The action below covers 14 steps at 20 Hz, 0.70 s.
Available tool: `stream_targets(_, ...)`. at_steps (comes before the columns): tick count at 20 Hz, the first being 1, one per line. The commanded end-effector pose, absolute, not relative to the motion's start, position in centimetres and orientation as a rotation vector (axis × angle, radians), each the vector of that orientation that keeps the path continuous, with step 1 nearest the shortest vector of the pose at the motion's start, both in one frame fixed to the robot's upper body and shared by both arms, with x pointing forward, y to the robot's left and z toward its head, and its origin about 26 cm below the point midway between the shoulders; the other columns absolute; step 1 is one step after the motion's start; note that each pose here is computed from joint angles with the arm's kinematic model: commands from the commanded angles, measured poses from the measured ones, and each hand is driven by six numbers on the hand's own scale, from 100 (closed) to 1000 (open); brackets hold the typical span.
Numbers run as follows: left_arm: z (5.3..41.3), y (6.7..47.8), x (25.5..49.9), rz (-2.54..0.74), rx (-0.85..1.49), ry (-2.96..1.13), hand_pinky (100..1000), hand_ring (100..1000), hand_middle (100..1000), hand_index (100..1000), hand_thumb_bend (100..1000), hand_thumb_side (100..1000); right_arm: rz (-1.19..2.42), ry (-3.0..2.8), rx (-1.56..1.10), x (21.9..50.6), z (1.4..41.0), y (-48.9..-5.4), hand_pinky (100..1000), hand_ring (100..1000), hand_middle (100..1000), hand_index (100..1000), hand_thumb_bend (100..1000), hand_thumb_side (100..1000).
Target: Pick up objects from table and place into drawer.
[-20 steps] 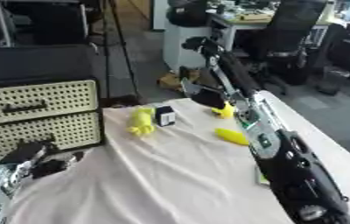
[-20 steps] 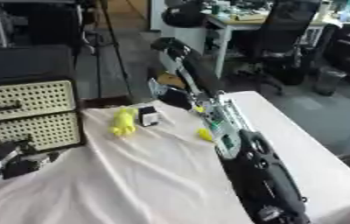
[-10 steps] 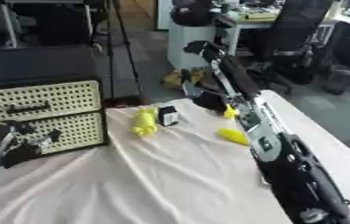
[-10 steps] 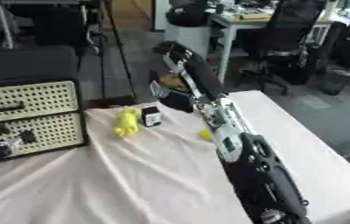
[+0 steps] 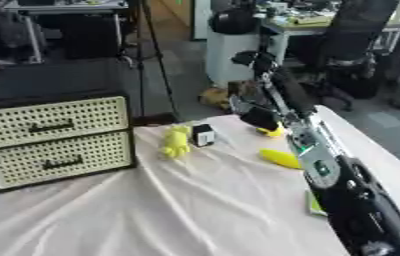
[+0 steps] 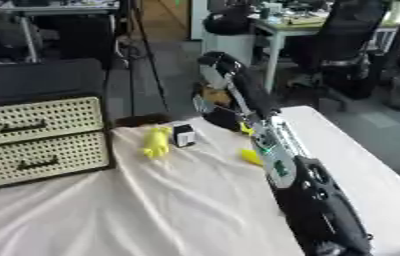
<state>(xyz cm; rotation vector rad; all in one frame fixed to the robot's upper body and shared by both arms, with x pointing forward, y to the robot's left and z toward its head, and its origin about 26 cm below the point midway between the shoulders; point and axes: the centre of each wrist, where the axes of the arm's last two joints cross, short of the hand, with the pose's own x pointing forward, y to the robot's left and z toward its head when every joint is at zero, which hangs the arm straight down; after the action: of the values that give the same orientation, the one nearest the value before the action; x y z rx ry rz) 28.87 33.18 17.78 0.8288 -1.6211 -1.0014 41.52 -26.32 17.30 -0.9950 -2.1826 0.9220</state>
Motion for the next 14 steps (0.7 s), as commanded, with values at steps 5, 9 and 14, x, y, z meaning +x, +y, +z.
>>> stream_targets(5,17.7,34.3,26.7,-0.939,0.808,-1.646,474,509,620,719,544,1000,0.875,-2.194,-1.031,40.2,18.3,-28.6,839,852,837,872,100,538)
stream_targets(9,17.4,34.5,26.5,-0.916,0.806,-1.638,469,503,612,716,543,1000,0.851,-2.187,-1.037,39.8,18.1,-29.0,838,851,835,872,100,537)
stream_targets(14,17.5,34.4,26.6,-0.917,0.802,-1.640,469,502,611,716,543,1000,0.837,-2.190,-1.042,39.7,18.1,-29.0,838,851,835,872,100,537)
